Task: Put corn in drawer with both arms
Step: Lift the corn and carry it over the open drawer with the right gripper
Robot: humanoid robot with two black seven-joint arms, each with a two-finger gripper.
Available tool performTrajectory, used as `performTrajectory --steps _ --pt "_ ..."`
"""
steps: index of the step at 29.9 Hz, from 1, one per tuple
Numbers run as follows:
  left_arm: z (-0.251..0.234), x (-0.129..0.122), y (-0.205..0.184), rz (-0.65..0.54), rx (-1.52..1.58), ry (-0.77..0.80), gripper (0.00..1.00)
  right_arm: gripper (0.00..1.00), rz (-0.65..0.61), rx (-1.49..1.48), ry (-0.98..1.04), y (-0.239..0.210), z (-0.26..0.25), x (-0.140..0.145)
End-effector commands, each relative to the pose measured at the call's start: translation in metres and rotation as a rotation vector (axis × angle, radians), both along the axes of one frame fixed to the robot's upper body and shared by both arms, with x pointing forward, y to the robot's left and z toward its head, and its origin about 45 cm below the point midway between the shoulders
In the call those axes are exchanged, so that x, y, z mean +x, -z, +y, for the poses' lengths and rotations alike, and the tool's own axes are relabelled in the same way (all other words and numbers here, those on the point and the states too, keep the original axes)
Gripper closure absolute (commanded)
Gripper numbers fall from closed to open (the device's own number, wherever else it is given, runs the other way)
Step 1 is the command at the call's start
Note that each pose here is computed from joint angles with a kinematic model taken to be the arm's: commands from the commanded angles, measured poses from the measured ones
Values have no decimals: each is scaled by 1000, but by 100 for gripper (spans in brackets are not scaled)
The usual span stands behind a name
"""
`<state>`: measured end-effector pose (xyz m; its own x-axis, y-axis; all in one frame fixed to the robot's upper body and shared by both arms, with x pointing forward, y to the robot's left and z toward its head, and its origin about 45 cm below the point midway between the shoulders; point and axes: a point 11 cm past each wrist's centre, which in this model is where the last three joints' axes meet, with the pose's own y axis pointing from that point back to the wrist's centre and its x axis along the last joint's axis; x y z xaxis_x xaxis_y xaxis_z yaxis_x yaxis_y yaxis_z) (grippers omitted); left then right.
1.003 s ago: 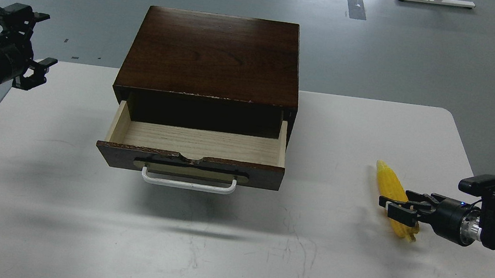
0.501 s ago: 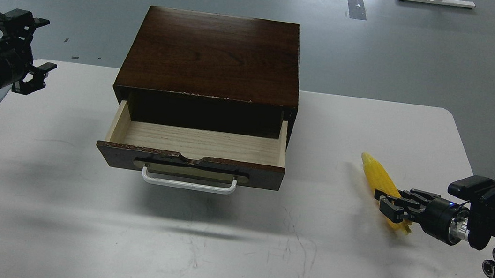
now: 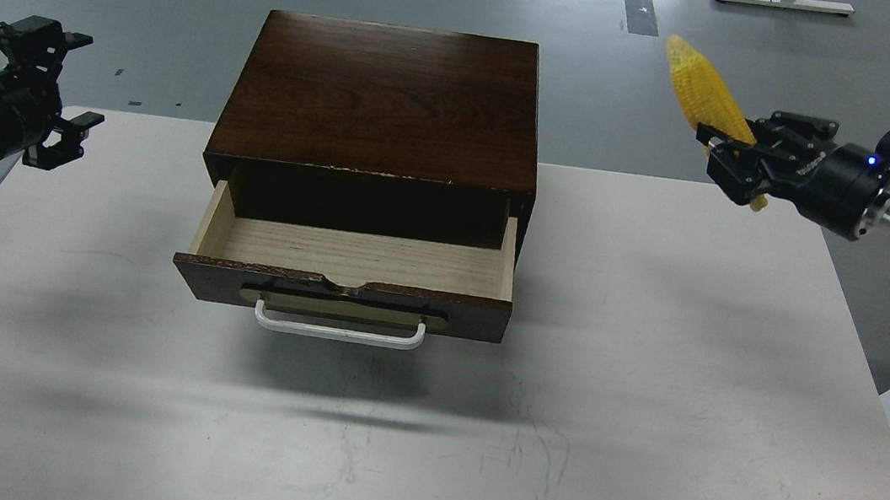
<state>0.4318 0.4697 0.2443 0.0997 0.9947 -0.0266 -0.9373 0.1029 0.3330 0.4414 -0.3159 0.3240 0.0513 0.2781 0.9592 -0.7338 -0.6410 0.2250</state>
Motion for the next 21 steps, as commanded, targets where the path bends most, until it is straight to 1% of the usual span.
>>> performTrajectory --steps 1,2,4,6,10,12,15,21 --pt "1 0 -1 0 2 0 1 74 -110 -77 -127 -36 46 13" --pt "1 0 -1 0 3 -1 1 74 -119 -85 -156 -38 58 14" --pt "1 0 -2 -2 4 -4 1 74 -157 -117 -270 -43 106 15" --pt "1 1 -2 -3 5 -5 1 74 -184 -151 -345 -46 136 13" --pt "2 1 -4 -5 7 -7 1 74 -200 -174 -443 -44 176 5" --pt "3 1 -5 -7 8 -7 1 74 -198 -159 -509 -39 203 -5" --pt "5 0 -6 -8 10 -9 1 74 -194 -172 -569 -31 222 -15" --pt "11 -3 -7 -6 19 -21 1 73 -137 -217 -667 -4 233 -41"
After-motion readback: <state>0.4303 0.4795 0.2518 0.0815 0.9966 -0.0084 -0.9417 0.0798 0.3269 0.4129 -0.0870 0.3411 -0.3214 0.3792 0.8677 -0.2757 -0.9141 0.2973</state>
